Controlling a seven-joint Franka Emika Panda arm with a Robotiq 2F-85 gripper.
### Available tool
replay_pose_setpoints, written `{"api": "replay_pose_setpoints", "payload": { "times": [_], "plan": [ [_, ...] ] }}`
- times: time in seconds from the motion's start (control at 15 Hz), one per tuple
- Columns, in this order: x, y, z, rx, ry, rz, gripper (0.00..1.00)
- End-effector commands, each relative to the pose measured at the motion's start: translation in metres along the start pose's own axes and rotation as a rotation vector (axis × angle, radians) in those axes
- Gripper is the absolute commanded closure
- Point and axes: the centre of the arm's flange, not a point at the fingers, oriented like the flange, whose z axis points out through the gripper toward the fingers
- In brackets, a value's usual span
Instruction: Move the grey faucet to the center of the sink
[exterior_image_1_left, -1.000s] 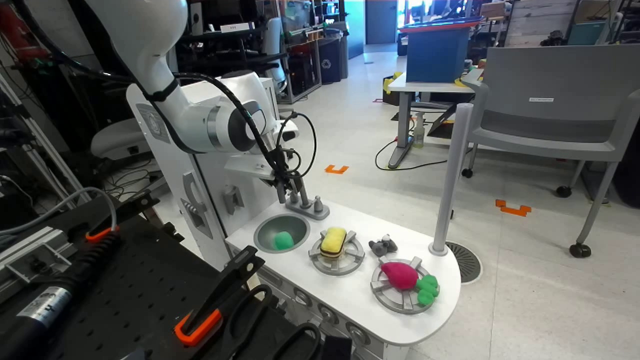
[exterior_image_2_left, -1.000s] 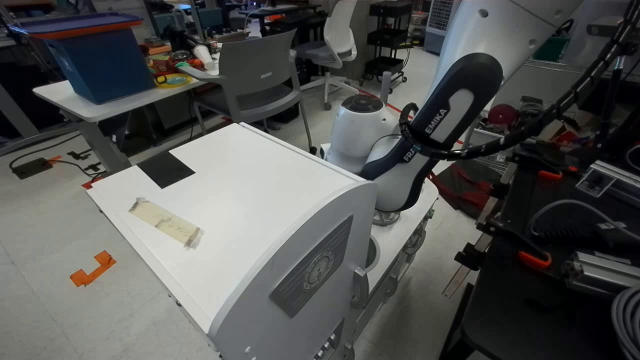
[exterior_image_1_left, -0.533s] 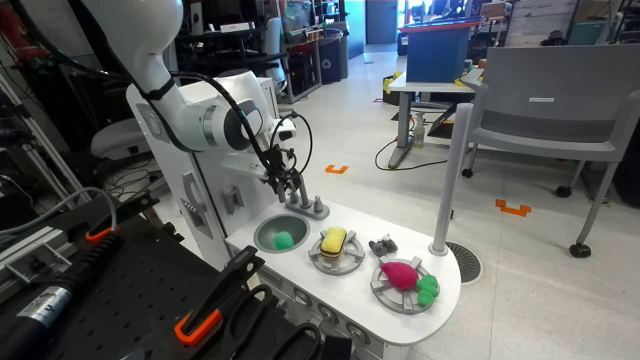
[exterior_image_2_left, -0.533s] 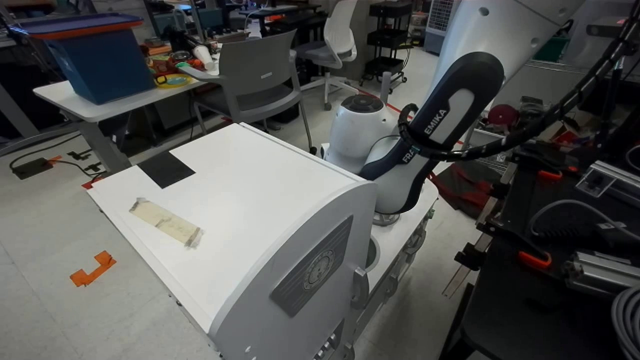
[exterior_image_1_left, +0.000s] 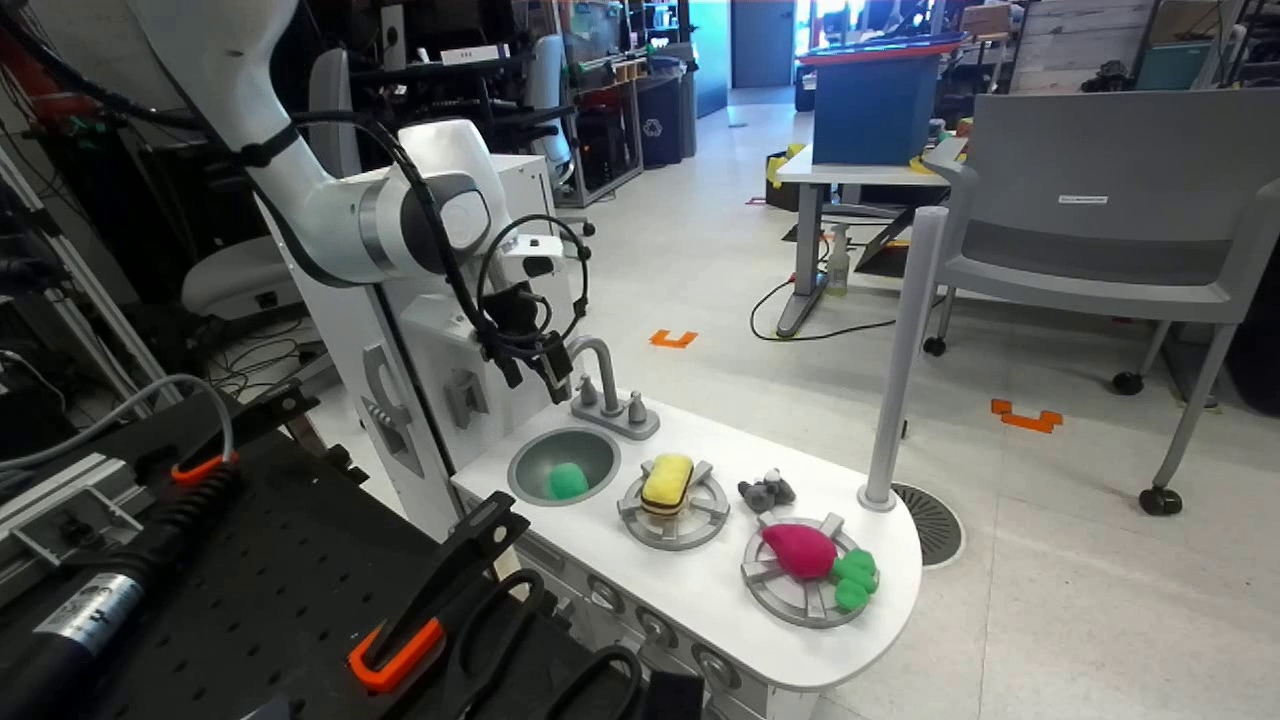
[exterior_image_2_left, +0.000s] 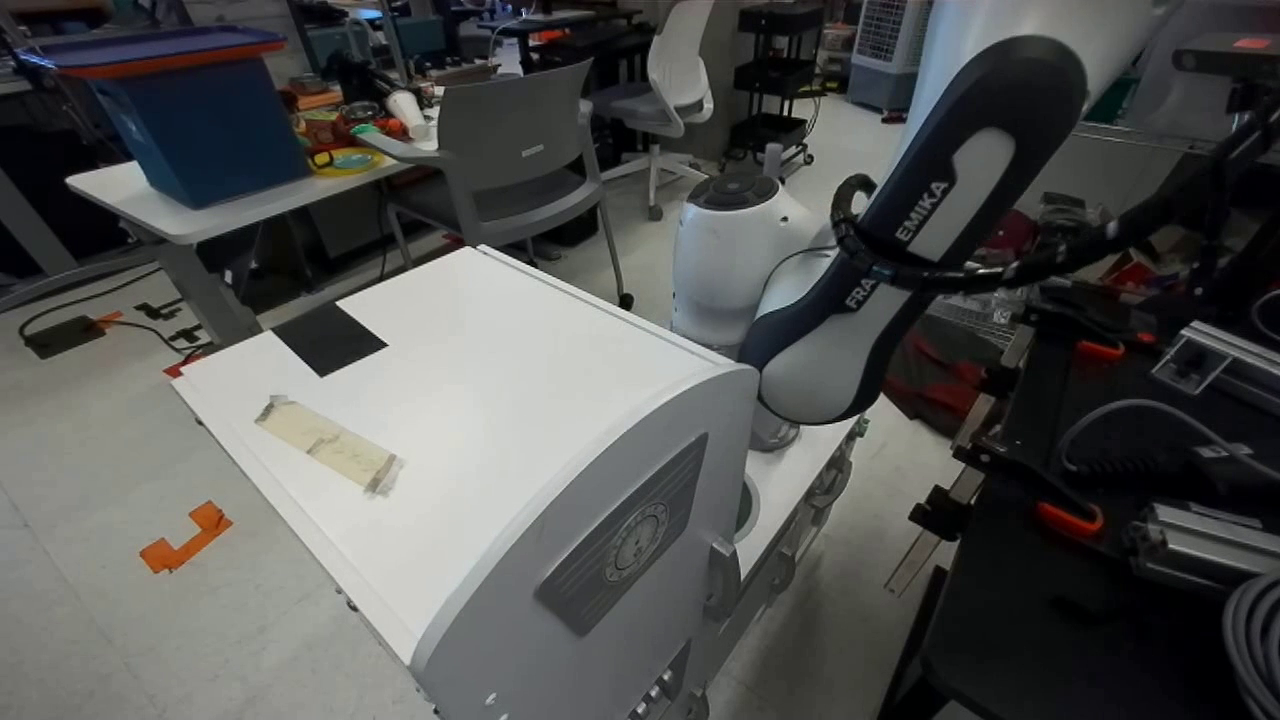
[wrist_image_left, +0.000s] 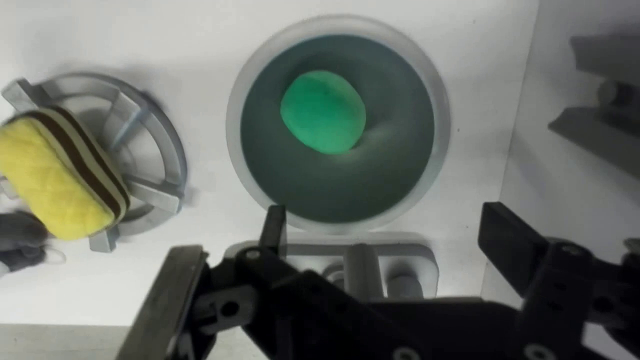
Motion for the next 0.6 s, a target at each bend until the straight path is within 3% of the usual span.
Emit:
{"api": "replay_pose_setpoints", "payload": {
  "times": [0.0,0.13,0.2,0.33,0.53],
  "plan": [
    [-0.029,0.010,-0.065,0.003,-0.150,0.068,0.00],
    [-0.036,0.017,-0.092,-0.022,-0.211,0.111,0.00],
    [-0.022,0.007,-0.042,-0.021,-0.149,0.056,0.00],
    [-0.026,0.011,-0.070,-0.030,-0.183,0.078,0.00],
    [-0.032,0.014,-0.079,-0.031,-0.191,0.084,0.00]
  ]
}}
